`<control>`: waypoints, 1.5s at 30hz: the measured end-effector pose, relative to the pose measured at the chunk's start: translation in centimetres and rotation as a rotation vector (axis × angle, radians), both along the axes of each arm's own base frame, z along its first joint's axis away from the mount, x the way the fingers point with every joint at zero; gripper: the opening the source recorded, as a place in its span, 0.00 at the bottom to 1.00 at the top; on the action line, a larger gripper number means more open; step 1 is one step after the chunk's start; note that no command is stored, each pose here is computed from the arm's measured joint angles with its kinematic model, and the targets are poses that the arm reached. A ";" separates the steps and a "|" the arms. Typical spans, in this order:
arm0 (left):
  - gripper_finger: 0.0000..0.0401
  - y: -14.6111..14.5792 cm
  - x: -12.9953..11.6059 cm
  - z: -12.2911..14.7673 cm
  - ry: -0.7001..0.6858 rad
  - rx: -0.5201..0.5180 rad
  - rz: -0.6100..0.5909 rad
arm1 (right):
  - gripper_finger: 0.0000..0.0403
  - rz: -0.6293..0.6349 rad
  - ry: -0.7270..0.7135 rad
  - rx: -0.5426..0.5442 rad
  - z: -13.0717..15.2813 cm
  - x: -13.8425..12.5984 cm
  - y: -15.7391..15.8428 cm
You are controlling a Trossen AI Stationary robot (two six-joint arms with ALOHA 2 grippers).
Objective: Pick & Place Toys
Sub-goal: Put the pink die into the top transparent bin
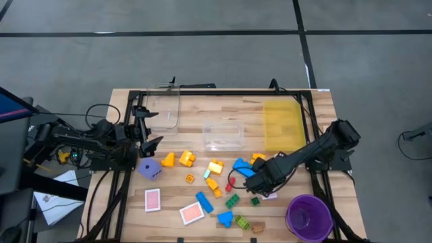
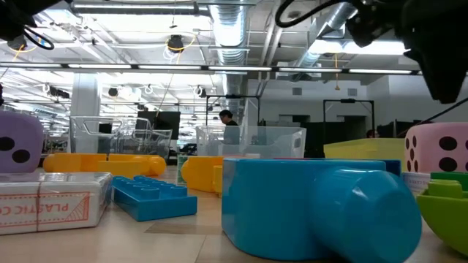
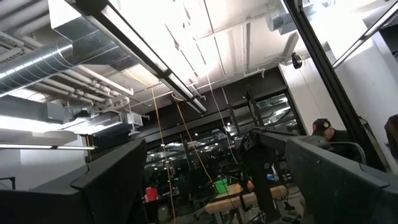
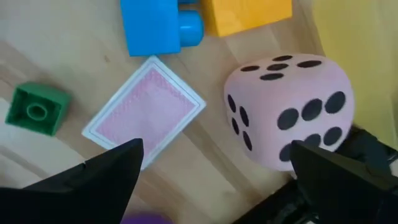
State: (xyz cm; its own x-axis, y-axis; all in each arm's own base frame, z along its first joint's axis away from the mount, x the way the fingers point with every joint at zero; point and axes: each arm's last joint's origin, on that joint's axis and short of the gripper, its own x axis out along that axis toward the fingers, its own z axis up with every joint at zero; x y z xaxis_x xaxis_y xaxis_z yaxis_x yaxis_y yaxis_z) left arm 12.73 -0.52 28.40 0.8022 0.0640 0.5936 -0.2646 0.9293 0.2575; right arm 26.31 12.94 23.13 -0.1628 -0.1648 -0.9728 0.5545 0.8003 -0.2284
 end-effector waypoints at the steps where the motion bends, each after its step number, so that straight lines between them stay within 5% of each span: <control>1: 0.94 0.0 0.0 0.0 -0.004 -0.001 0.000 | 0.99 0.010 0.000 -0.001 0.1 -0.1 0.0; 8: 0.94 0.0 0.0 0.0 -0.002 -0.001 -0.001 | 0.99 0.004 0.043 -0.207 1.5 -2.0 -0.7; 25: 0.94 0.0 0.0 0.0 -0.001 -0.066 -0.048 | 0.99 0.195 0.055 -0.270 -0.6 -4.5 -1.4; 45: 0.94 0.0 0.1 -0.1 0.005 -0.065 -0.047 | 0.99 0.370 -0.262 -0.112 -0.5 -9.8 -3.8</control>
